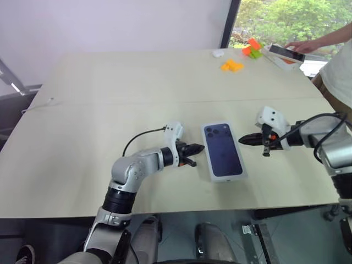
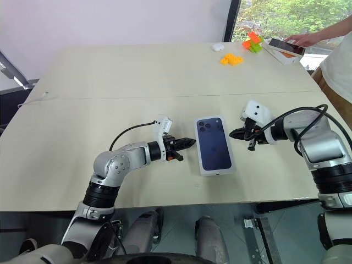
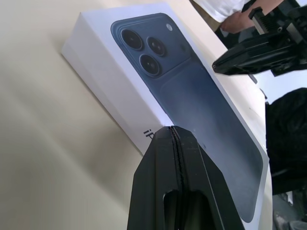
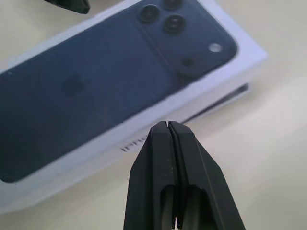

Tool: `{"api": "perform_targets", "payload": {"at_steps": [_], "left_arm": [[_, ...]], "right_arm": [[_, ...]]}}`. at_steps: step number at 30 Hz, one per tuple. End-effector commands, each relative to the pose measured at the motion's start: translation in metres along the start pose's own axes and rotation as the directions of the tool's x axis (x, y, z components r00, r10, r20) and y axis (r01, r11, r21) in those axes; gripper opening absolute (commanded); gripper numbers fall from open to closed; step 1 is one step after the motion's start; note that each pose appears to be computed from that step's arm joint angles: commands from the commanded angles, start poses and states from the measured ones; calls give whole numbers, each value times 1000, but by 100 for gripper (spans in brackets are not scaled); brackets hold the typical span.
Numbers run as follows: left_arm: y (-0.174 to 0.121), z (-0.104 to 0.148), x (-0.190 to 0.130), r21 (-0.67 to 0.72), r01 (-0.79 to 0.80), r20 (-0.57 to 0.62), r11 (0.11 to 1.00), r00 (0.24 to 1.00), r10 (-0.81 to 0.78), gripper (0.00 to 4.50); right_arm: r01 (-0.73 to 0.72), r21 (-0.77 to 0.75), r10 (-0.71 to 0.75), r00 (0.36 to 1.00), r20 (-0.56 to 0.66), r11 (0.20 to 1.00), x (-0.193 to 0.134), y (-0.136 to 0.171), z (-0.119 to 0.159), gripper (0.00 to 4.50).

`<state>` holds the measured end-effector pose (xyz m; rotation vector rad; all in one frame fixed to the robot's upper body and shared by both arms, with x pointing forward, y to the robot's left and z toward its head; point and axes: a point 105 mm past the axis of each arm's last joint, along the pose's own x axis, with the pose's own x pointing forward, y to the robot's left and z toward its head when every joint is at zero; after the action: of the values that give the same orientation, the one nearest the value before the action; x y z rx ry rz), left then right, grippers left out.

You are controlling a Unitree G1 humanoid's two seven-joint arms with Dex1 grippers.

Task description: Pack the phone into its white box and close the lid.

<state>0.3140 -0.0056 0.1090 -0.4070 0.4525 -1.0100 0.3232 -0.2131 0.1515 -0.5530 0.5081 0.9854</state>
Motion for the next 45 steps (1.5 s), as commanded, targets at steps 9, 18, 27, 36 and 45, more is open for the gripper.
{"api": "perform_targets", "payload": {"at_steps": [9, 18, 27, 36, 45], "left_arm": [[-6, 6, 1, 21, 17, 22, 1000, 1000, -17, 0], [-2, 11, -30, 14, -13, 35, 1000, 999, 13, 0], [5, -10, -41, -38, -67, -10, 997, 998, 67, 0], [10, -23, -10, -19, -47, -48, 999, 998, 46, 0], [10, -20, 5, 1, -16, -54, 1000, 998, 16, 0]], "right_arm": [[75, -35, -76, 997, -2, 997, -3, -8, -1, 4], [85, -59, -85, 996, 6, 995, -2, -10, 1, 4], [74, -72, -74, 997, 4, 995, 5, -9, 0, 4], [66, -80, -66, 998, -5, 995, 6, -8, -3, 4], [42, -81, -42, 999, 0, 996, 8, 0, -1, 4]]}}
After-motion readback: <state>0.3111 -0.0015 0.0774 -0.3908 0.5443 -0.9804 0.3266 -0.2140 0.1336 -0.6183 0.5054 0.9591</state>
